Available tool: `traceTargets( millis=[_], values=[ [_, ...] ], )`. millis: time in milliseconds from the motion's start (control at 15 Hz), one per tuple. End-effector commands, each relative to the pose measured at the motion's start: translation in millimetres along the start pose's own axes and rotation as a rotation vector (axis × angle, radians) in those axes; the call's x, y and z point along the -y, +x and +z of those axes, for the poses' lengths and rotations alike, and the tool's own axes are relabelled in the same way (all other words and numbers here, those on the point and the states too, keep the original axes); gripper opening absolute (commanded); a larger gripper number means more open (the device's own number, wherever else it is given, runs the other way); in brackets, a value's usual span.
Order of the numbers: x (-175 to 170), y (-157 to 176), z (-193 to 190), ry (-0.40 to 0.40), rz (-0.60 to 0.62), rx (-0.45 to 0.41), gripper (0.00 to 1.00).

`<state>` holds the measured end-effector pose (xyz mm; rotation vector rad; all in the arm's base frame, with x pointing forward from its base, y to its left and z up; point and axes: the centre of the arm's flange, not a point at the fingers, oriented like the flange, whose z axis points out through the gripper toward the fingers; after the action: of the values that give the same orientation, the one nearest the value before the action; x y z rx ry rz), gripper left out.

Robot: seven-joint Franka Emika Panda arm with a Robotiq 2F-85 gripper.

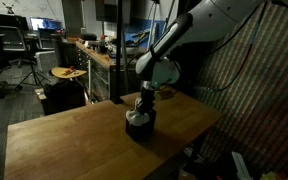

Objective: Pick up the white towel and push it down into the black basket

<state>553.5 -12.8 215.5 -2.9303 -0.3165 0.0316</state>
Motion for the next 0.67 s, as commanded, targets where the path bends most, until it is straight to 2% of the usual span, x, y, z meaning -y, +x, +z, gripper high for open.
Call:
traceTargets(
  millis=[0,600],
  values=[
    [-7,-10,-28,-0.031,0.035,-0.030,0.03],
    [-22,-28,-76,-0.059,0.119,-0.113,0.03]
  ],
)
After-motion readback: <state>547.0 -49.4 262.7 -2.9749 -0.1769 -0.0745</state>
